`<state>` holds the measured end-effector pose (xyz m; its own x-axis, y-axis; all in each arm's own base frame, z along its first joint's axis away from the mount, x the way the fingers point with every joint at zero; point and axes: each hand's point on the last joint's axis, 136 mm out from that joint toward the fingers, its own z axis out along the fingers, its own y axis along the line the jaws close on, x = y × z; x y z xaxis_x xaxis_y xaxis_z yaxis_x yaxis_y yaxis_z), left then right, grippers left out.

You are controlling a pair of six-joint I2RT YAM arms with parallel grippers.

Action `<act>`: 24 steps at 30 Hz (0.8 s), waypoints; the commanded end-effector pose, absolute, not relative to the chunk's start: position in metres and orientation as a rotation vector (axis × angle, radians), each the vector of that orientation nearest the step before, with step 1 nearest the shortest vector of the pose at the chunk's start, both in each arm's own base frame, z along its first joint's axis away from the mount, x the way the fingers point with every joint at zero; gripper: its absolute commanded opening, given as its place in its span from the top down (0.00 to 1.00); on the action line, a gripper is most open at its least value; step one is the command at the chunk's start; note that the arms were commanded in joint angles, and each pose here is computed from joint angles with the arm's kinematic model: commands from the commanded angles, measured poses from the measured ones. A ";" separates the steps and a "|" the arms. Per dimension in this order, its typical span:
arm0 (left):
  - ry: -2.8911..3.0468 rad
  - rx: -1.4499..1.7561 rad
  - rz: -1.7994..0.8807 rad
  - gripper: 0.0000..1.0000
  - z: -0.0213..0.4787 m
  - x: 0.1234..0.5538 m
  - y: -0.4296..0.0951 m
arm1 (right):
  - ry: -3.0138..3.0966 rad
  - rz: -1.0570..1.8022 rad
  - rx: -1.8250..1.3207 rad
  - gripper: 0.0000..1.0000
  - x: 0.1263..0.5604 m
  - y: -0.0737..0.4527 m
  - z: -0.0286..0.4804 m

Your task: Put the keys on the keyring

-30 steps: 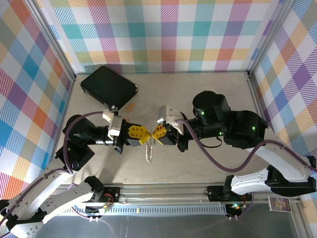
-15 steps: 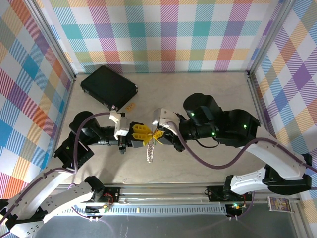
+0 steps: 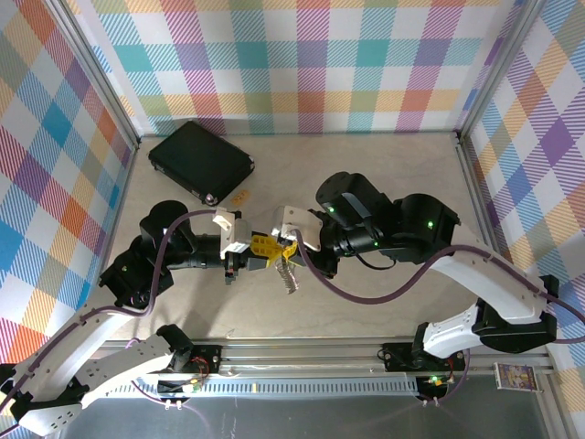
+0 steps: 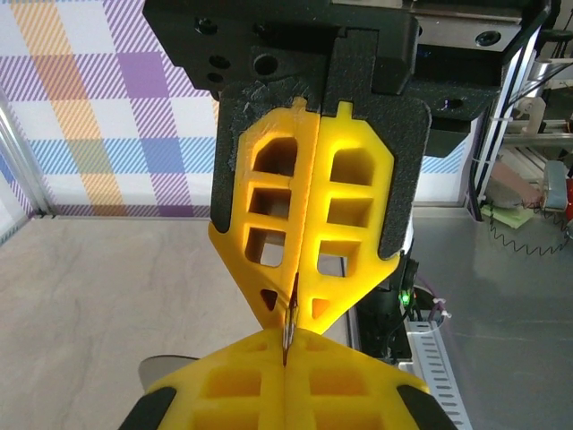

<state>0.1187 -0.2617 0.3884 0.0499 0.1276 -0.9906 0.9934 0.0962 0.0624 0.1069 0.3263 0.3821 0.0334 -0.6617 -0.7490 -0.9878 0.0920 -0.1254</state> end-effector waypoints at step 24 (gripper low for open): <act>0.964 1.081 -1.386 1.00 0.453 0.095 -0.272 | 1.402 0.868 -1.429 1.00 0.083 0.318 0.445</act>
